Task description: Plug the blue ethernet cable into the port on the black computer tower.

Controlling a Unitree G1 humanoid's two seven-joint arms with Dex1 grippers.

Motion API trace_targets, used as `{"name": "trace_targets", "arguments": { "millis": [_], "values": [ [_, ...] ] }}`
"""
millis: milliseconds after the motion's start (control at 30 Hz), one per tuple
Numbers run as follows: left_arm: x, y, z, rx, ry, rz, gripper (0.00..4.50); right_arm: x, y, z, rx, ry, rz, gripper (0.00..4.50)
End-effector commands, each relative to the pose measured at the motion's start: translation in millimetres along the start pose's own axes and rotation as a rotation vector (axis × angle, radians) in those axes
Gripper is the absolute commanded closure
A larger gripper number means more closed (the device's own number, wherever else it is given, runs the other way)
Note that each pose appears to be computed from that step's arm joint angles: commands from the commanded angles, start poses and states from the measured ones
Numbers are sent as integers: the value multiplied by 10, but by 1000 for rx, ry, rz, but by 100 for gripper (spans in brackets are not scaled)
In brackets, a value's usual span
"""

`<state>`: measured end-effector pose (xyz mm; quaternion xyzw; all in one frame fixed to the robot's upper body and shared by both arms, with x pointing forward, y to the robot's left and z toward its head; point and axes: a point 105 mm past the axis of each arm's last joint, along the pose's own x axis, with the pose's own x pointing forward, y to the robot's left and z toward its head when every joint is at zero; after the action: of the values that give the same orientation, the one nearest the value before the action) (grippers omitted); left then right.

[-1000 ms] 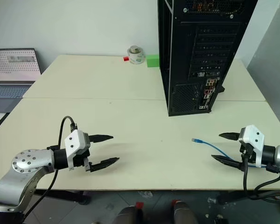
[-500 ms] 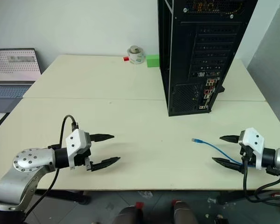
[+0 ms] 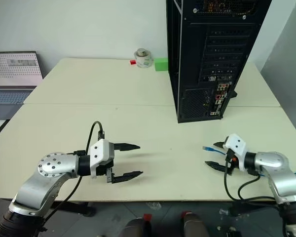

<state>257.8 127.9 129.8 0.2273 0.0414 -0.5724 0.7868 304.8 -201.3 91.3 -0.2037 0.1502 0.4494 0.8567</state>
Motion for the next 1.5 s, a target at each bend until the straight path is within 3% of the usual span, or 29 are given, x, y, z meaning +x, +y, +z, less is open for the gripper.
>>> {"name": "trace_targets", "arguments": {
  "millis": [33, 167, 267, 667, 800, 967, 1167, 1500],
  "values": [
    [1, 6, 6, 38, -9, 6, 2, -33, -104, -76, 9, 28, 2, 0],
    [15, -5, 5, 42, -14, 7, 2, -56, -150, -139, 44, 44, 4, 0],
    [22, -12, 14, 45, -18, 5, 0, -82, -179, -180, 49, 55, 0, 54],
    [43, 14, 71, 18, -35, 0, 0, -125, -210, -237, -36, 95, -2, 357],
    [81, 35, 28, -16, -9, -4, 0, -60, -232, -46, -82, 35, -11, 442],
    [192, 48, 2, -17, 1, -24, 0, 123, -53, 306, -180, -37, 63, 448],
    [434, 46, 33, -10, -12, -76, 0, 390, 394, 752, -273, -118, 236, 448],
    [640, 162, 83, 43, 13, -119, 0, 566, 573, 866, -319, -106, 315, 448]
  ]
}}
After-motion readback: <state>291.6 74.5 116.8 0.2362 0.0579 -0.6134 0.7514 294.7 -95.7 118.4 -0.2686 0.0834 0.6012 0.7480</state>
